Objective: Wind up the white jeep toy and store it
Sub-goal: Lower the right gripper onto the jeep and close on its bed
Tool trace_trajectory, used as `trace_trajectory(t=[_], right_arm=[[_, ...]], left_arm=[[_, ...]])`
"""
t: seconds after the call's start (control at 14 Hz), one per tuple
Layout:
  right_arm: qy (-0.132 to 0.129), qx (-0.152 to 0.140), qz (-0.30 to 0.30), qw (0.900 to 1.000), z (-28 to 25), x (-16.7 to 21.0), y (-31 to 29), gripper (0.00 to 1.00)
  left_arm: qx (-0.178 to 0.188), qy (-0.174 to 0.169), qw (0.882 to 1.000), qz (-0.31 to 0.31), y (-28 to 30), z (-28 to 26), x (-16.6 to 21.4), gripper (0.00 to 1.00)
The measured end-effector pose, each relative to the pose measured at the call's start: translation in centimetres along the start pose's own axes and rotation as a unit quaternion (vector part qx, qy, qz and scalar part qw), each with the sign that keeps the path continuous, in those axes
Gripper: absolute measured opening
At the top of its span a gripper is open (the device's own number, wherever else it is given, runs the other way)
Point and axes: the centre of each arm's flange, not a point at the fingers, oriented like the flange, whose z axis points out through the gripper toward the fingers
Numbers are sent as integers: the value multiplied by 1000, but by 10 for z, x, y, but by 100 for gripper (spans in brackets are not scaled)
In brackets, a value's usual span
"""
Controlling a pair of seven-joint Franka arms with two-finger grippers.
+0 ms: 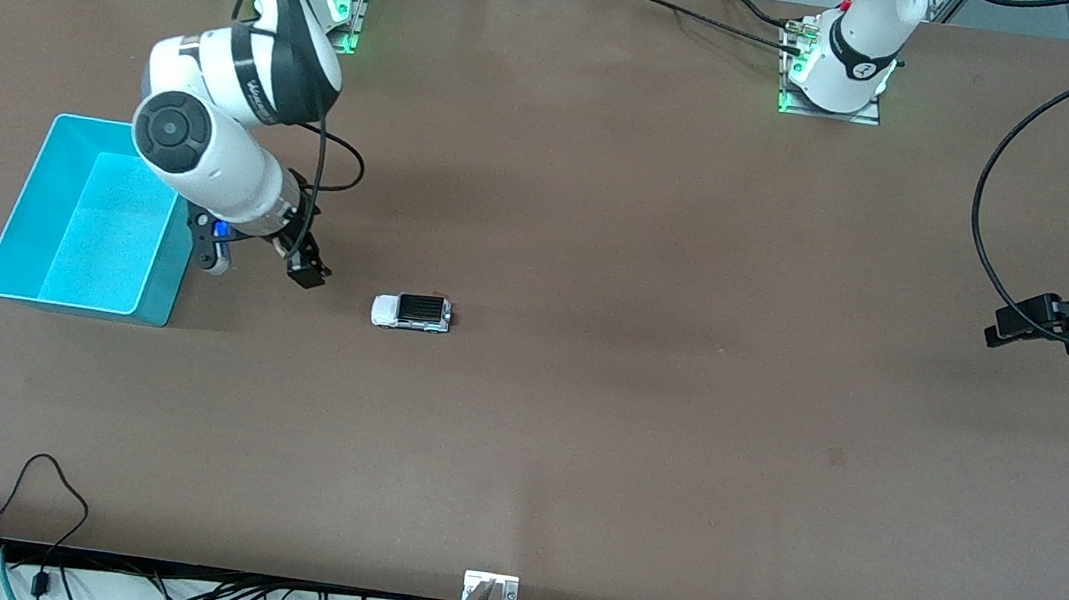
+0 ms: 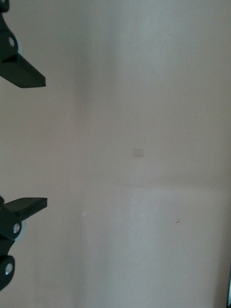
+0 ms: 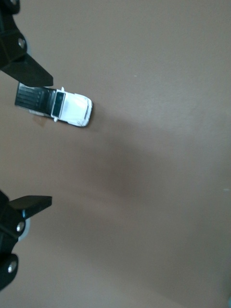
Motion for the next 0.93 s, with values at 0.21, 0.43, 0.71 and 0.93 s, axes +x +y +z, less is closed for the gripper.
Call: trace_trajectory(t=[0.21, 0.43, 0.71, 0.93], right_arm=[[5, 5, 36, 999, 33, -36, -6, 100], [8, 9, 42, 999, 61, -61, -9, 100], [9, 25, 55, 998, 81, -66, -16, 100], [10, 25, 57, 998, 90, -65, -21, 100]], left_arm=[[0, 3, 1000, -3, 2, -7, -3, 100], [-1, 8, 1000, -1, 4, -25, -12, 100], [-1, 1, 1000, 0, 5, -28, -17, 100], [19, 0, 1000, 3, 3, -28, -18, 100]])
